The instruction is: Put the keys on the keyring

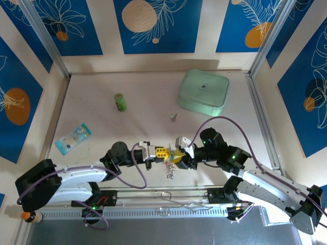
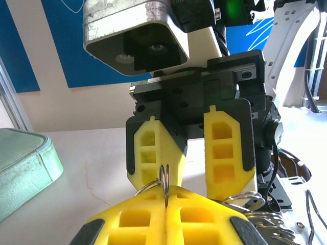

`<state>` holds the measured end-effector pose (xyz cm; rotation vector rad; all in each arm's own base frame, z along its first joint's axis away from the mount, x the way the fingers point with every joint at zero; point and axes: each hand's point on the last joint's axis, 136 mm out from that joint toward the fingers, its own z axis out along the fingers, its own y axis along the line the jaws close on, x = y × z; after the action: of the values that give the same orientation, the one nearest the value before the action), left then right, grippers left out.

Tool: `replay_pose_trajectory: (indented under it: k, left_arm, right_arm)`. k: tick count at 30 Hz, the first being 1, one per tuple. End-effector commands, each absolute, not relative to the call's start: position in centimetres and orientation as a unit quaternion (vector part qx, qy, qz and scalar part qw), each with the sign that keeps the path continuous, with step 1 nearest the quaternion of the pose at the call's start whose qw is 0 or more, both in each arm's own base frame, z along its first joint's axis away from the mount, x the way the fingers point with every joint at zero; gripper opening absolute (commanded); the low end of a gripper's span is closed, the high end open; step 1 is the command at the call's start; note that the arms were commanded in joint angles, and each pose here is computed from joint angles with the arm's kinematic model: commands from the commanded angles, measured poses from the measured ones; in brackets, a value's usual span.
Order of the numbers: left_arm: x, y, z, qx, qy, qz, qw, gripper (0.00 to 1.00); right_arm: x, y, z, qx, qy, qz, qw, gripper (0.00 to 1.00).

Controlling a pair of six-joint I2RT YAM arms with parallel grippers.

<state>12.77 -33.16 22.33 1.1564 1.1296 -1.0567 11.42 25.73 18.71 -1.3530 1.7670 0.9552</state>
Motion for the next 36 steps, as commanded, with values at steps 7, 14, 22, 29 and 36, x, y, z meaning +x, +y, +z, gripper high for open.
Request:
replay_pose_trajectory:
  k: [7,14,22,29,36]
  left_arm:
    - [12.9,-33.1,24.8,0.460,0.450,-0.473,0.602,0.00]
    - [12.8,-33.0,25.4,0.453,0.432,-0.481,0.614,0.00]
    - [12.6,-32.7,25.5,0.453,0.425,-0.479,0.621,0.00]
    - [12.0,-32.5,26.0,0.456,0.411,-0.486,0.622,0.00]
    - [11.7,-32.7,25.9,0.466,0.409,-0.489,0.613,0.00]
  right_arm:
    - [11.9,26.5,19.1,-0.521,0.681,0.363,0.366,0.26]
    - [11.0,27.3,18.3,-0.552,0.672,0.353,0.344,0.00]
    - [11.1,26.7,17.9,-0.566,0.676,0.328,0.340,0.00]
    - [10.7,25.1,16.2,-0.571,0.707,0.313,0.278,0.00]
    - [10.2,25.1,16.6,-0.579,0.702,0.327,0.255,0.00]
